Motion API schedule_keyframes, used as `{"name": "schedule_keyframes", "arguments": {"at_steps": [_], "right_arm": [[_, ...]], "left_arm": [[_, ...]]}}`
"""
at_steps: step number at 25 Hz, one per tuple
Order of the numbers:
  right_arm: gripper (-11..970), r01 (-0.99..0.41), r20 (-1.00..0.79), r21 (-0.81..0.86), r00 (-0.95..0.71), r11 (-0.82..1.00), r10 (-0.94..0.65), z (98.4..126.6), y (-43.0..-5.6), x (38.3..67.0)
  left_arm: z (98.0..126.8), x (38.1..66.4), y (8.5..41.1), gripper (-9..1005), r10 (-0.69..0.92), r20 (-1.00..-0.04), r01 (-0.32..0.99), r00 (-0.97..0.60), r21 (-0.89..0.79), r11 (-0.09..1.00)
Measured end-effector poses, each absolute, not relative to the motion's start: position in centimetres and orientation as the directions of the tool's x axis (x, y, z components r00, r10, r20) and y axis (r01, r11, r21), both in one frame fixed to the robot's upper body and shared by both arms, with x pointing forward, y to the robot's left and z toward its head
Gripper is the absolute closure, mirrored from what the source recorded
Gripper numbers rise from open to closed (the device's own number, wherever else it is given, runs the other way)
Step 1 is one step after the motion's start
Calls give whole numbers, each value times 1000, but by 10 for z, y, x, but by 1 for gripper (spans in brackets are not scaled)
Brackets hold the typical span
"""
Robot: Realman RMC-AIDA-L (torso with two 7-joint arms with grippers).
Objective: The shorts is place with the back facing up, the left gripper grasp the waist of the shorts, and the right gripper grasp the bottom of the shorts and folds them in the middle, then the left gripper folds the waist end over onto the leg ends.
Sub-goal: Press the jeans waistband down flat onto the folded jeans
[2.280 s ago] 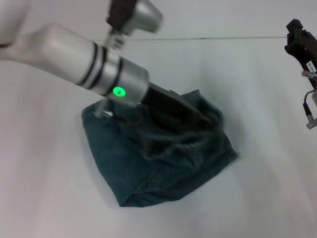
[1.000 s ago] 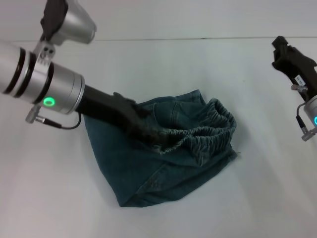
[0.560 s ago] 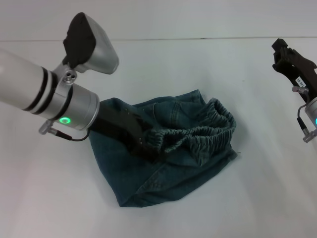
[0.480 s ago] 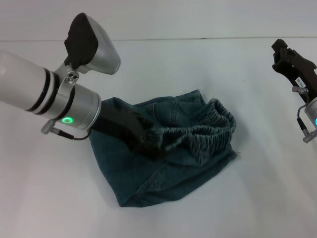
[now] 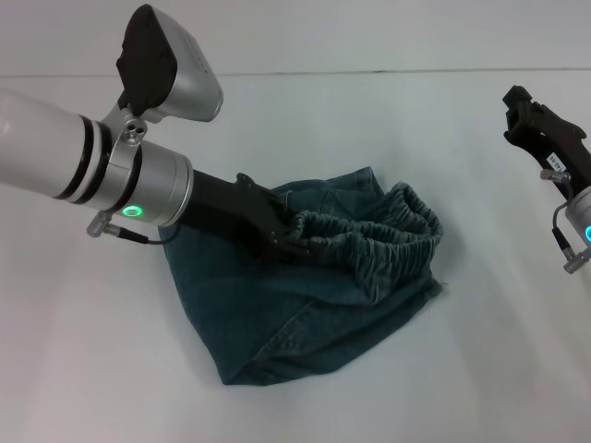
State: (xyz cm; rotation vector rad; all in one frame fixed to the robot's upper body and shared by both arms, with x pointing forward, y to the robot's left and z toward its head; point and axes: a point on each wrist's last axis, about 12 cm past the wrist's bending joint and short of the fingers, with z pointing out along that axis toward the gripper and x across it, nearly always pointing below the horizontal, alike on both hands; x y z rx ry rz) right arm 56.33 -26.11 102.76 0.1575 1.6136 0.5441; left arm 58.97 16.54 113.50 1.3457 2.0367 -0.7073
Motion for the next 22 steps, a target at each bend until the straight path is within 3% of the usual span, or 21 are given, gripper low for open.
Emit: {"name": "schedule_keyframes", "arguments": {"at_steps": [11,16,22], "right_arm": [[948,-214,-903,428,-133,878,408,1027,-262,563],[947,-214,-906,422,-137,881,401,1026,-264,562],[946,-203,-904,425,-141,882,403,1023,-266,558]], "left_arm": [[1141,594,157,607,597,-758,944,-261,-72,321],[1153,606,146,811,598,-771,947,-219,-22,320],[1151,619,121,899,596,-777,944,-201,8,330]]}}
